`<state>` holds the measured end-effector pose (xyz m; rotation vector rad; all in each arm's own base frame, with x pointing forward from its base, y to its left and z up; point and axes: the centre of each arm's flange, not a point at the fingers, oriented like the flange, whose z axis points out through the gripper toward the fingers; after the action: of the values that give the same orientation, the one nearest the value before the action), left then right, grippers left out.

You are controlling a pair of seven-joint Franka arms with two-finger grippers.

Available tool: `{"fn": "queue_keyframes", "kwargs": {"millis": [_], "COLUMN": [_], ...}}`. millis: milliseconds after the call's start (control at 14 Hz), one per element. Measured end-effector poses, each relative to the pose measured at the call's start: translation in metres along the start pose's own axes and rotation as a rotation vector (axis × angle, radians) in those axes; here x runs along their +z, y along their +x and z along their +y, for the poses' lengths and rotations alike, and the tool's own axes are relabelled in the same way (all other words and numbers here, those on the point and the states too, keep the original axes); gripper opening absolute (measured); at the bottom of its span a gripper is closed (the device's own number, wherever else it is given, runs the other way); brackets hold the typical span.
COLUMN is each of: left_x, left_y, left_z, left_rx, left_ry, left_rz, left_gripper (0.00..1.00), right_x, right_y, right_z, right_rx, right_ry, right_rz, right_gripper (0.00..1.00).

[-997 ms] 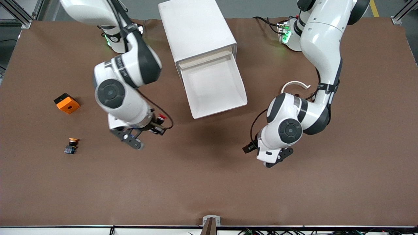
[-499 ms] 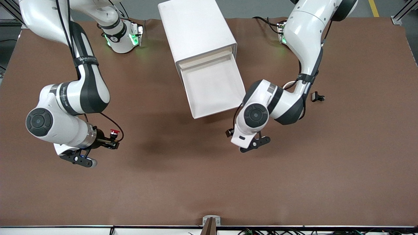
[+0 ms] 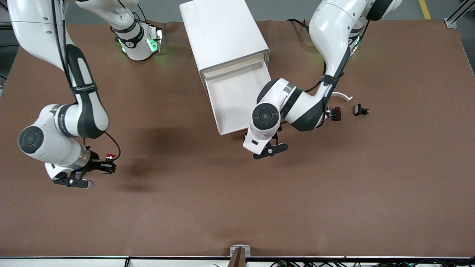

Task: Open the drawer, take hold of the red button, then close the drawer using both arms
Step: 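Carry the red button toward the yellow button with the right gripper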

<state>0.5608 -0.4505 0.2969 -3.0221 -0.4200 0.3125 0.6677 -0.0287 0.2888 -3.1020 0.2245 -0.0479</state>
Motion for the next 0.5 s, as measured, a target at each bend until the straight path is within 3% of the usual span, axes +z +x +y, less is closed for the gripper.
{"fn": "queue_keyframes", "kwargs": {"millis": [499], "left_x": [0.007], "left_y": [-0.026], "left_z": [0.011], "left_rx": [0.008], "left_ry": [0.033], "left_rz": [-0.055], "left_gripper": [1.00], "right_x": [0.038], "right_y": [0.005], "right_z": [0.066], "right_rx": [-0.014], "right_ry": [-0.017], "right_rz": [0.023], "right_gripper": [0.41]}}
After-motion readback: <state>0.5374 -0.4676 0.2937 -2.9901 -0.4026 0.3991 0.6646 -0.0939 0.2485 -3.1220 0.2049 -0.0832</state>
